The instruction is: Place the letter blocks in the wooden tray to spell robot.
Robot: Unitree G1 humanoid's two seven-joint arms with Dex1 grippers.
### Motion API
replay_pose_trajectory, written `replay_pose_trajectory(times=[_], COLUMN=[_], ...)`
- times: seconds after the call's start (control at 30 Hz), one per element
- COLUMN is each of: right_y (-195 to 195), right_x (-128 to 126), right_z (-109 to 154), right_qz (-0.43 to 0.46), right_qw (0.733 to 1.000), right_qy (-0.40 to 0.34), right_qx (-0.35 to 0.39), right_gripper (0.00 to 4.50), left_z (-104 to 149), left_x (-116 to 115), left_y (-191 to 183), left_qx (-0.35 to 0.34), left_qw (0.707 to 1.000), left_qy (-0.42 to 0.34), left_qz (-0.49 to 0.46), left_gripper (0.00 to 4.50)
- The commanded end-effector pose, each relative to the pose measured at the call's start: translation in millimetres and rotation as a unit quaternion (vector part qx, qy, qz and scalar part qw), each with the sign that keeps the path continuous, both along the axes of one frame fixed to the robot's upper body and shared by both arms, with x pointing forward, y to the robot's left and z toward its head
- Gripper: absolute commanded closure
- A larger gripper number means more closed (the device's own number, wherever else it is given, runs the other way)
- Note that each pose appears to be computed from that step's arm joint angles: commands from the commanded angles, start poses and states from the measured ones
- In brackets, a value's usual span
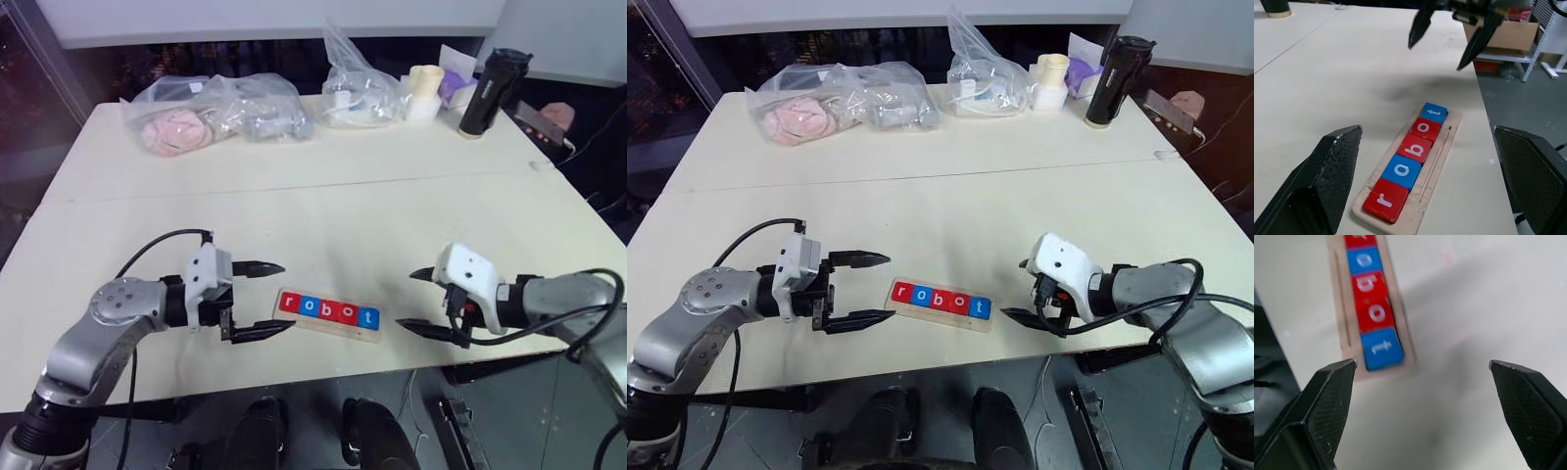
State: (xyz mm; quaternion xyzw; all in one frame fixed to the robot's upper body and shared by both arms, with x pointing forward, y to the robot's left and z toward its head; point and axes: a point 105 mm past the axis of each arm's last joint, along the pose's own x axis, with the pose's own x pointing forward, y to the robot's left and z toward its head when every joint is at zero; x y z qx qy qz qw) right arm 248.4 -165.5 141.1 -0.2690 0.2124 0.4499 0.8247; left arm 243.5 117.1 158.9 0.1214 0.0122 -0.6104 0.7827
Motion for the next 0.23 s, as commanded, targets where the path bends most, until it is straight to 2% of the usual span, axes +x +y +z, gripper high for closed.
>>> replay_pose_trajectory(times=[0.03,0.23], right_y=[5,4], right_x=[-2,-13], right_z=[0,1], right_qz=[0.006,0.009], right_qw=[1.000,1.000], right_qy=[-0.019,-0.003], right_qx=[0.006,0.021], right_gripper=[0.02,0.02], left_z=[8,6], left_x=[0,-3], left_y=[3,10], left_qx=[-0.003,0.011], left_qw=[1.000,1.000], left_qy=[-0.007,0.008], left_qz=[0.002,0.010], left_gripper=[0.00,0.00])
